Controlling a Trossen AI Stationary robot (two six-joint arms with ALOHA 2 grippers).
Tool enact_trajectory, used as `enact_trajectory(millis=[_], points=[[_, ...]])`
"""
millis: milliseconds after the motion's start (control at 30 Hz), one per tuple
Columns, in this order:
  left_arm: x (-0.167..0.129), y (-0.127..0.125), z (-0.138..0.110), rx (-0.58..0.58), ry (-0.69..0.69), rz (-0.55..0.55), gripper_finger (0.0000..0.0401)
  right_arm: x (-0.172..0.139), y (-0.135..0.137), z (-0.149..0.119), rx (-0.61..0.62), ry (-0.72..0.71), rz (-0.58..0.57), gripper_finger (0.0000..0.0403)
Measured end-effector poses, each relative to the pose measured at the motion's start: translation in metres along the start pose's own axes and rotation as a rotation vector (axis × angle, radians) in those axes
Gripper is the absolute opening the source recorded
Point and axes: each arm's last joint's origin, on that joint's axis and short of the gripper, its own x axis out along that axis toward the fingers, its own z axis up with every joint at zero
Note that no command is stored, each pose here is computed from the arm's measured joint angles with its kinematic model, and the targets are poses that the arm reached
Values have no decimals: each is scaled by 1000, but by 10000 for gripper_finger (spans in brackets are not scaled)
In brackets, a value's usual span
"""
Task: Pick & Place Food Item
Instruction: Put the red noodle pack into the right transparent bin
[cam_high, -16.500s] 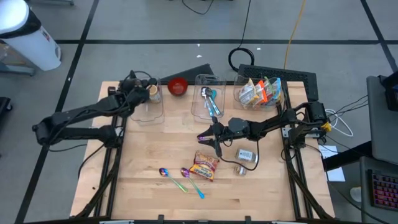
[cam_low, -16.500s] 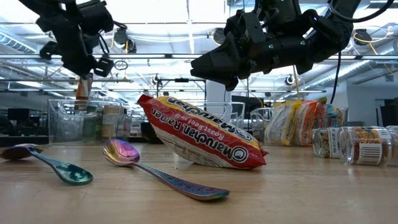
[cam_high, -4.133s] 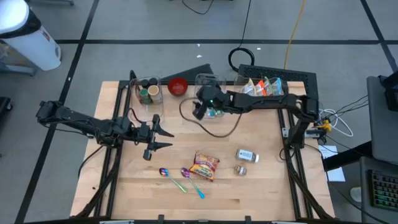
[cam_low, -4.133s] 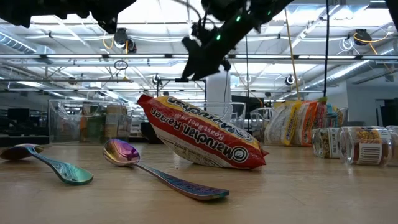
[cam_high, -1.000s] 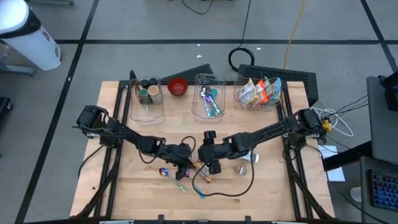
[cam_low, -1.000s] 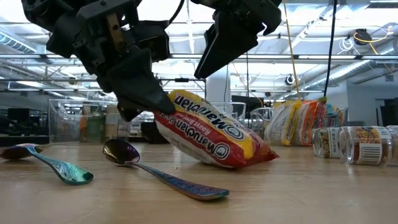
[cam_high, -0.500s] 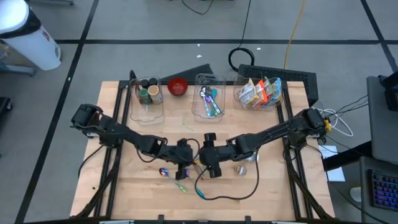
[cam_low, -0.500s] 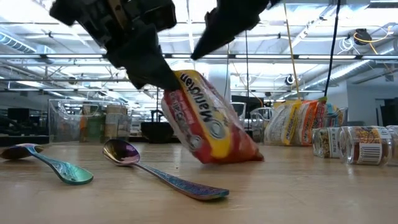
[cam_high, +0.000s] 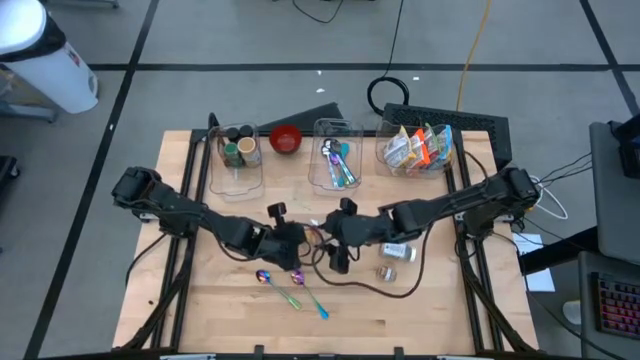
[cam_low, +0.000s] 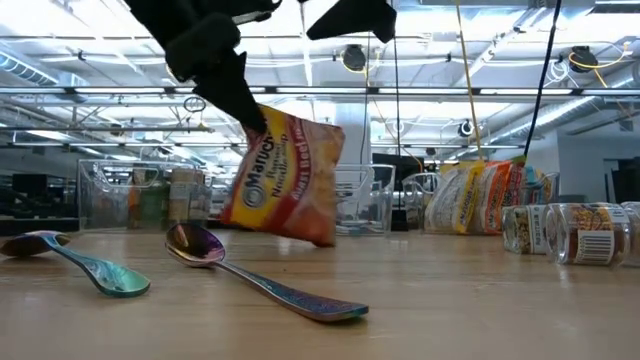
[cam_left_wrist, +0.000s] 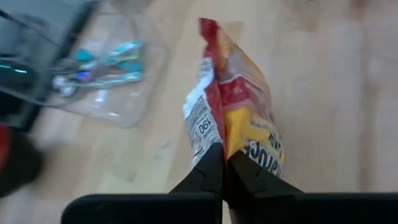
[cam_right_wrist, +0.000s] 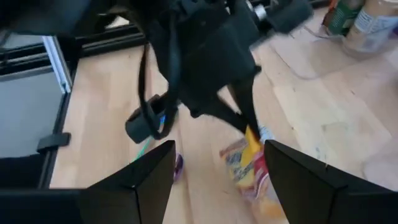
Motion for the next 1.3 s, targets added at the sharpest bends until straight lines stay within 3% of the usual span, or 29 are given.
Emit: enact_trajectory(millis=[133, 300, 500, 1033, 1300], points=[[-4, 0, 0, 39, -7, 68, 2, 1, -1, -2, -75, 22, -11, 238], [-7, -5, 2, 87, -26, 37, 2, 8, -2, -12, -254, 83, -56, 238], [-13, -13, 1, 120, -51, 25, 1, 10, -6, -12, -338, 92, -80, 238], [-38, -13, -1, 133, -112, 111, 1, 1, -4, -3, -381, 34, -61, 238], [-56, -9, 6, 104, -188, 80, 1, 3, -5, -2, -393, 14, -62, 238]])
